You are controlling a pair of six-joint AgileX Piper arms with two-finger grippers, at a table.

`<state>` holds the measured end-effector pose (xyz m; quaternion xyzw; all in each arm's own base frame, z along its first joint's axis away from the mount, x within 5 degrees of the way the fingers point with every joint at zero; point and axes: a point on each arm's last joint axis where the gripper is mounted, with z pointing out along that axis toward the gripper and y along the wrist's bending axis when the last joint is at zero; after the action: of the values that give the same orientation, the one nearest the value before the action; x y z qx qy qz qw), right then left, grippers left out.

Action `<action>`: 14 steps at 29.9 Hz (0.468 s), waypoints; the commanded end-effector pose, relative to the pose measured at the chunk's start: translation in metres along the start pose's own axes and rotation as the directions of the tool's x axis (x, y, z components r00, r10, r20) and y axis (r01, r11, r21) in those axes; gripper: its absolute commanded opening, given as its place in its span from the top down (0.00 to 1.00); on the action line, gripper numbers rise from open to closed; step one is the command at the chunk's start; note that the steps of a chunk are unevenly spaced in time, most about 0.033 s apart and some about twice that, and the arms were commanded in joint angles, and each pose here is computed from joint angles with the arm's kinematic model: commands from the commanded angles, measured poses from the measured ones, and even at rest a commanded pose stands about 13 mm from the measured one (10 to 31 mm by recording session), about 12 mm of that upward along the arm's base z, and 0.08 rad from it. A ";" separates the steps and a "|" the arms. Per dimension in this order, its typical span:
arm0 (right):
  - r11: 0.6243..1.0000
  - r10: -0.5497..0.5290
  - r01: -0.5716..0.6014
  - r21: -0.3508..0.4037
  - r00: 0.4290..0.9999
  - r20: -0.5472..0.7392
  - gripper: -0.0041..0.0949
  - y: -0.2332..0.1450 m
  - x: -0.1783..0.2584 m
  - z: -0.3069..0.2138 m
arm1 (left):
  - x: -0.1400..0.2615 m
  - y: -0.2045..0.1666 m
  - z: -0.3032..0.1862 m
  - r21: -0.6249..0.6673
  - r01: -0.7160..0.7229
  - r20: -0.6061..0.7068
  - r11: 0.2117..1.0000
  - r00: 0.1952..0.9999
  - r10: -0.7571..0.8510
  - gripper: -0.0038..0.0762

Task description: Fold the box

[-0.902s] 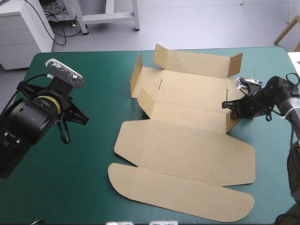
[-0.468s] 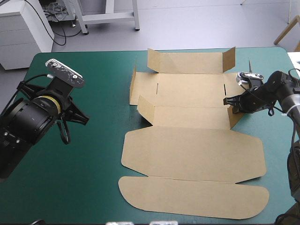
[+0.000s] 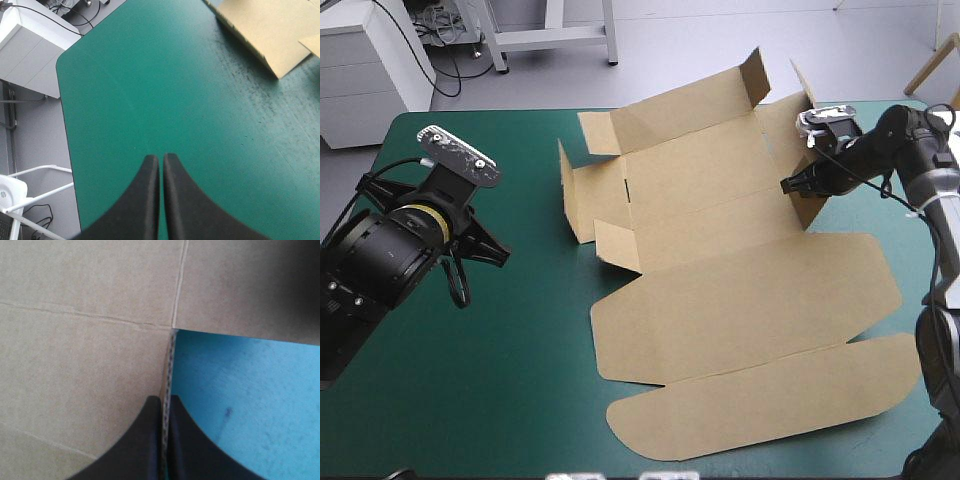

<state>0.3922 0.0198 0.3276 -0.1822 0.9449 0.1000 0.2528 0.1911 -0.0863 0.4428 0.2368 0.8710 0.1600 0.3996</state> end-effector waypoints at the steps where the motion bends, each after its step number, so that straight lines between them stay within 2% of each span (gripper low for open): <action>1: 0.995 -0.100 0.101 -0.005 0.991 0.088 0.98 0.018 -0.024 -0.017 | -0.002 0.011 -0.013 -0.040 0.019 0.057 0.999 0.998 -0.016 0.95; 5: 0.973 -0.228 0.231 -0.028 0.969 0.095 0.98 0.038 -0.042 0.000 | -0.003 0.012 -0.013 -0.044 0.017 0.059 0.999 0.998 -0.015 0.95; 8: 0.938 -0.344 0.347 -0.017 0.935 0.092 0.98 0.056 -0.054 0.013 | -0.003 0.012 -0.013 -0.047 0.017 0.059 0.999 0.998 -0.014 0.95; 14: 0.819 -0.569 0.574 -0.008 0.813 0.125 0.98 0.097 -0.072 0.033 | -0.003 0.012 -0.013 -0.047 0.017 0.059 0.999 0.998 -0.014 0.95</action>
<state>0.4333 0.1211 0.3087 -0.4050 0.8761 0.0716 0.2517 0.1913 -0.0858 0.4431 0.2365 0.8701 0.1628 0.4005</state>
